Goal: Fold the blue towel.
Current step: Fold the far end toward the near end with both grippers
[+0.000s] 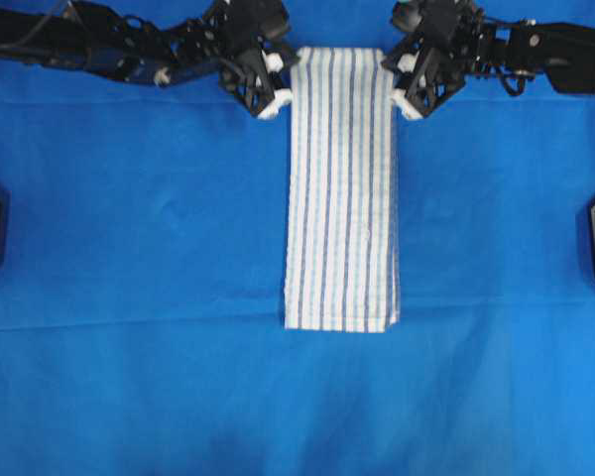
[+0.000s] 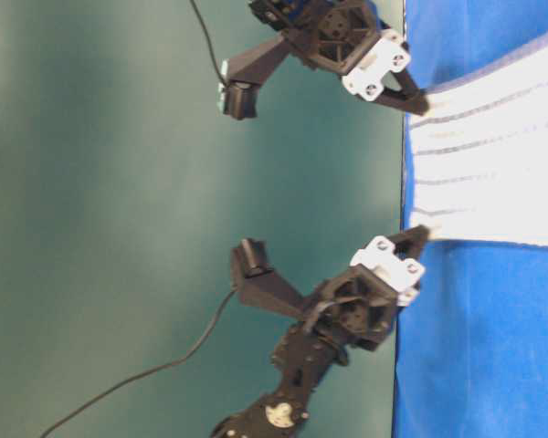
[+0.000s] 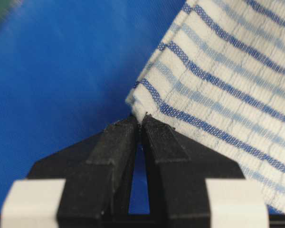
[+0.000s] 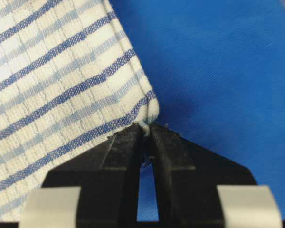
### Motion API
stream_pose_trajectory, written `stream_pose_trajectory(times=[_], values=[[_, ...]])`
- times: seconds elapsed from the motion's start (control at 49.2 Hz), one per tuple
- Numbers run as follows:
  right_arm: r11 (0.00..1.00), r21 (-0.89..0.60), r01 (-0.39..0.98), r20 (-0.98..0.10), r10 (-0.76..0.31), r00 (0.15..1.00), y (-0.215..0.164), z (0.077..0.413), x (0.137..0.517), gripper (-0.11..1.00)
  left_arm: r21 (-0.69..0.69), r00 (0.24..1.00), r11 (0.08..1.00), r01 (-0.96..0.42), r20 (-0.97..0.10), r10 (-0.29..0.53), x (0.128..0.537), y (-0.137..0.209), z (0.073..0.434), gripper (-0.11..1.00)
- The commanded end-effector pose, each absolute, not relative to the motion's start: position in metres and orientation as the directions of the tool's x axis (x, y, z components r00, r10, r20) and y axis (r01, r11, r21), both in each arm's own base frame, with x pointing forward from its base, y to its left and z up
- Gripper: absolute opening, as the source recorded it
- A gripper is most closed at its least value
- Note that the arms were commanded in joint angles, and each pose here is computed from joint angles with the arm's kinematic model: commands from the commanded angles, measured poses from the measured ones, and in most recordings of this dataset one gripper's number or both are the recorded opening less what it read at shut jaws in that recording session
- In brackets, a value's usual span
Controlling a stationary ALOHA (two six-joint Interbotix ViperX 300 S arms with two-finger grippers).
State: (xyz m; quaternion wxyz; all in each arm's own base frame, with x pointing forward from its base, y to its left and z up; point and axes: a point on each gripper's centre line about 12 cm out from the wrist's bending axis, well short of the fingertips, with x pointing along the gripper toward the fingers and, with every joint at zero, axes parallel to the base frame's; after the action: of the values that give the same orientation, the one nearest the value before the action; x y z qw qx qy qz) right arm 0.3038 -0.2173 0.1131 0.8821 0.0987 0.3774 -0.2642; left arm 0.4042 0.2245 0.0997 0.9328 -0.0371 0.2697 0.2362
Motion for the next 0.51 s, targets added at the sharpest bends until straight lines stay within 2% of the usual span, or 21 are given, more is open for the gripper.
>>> stream_pose_trajectory(times=[0.0, 0.285, 0.488], values=[[0.835, -0.028, 0.549, -0.680, -0.418, 0.602, -0.224, 0.131, 0.307, 0.08, 0.069, 0.767, 0.883, -0.464, -0.467, 0.440, 0.408, 0.230, 0.127, 0.02], [0.835, -0.025, 0.549, -0.668, -0.423, 0.612, -0.221, 0.138, 0.305, 0.08, 0.068, 0.769, 0.888, -0.454, -0.473, 0.429, 0.408, 0.224, 0.131, 0.02], [0.862, -0.003, 0.508, -0.674, -0.377, 0.635, -0.188, 0.139, 0.301, 0.08, 0.055, 0.789, 0.920, -0.388, -0.497, 0.362, 0.408, 0.184, 0.134, 0.02]])
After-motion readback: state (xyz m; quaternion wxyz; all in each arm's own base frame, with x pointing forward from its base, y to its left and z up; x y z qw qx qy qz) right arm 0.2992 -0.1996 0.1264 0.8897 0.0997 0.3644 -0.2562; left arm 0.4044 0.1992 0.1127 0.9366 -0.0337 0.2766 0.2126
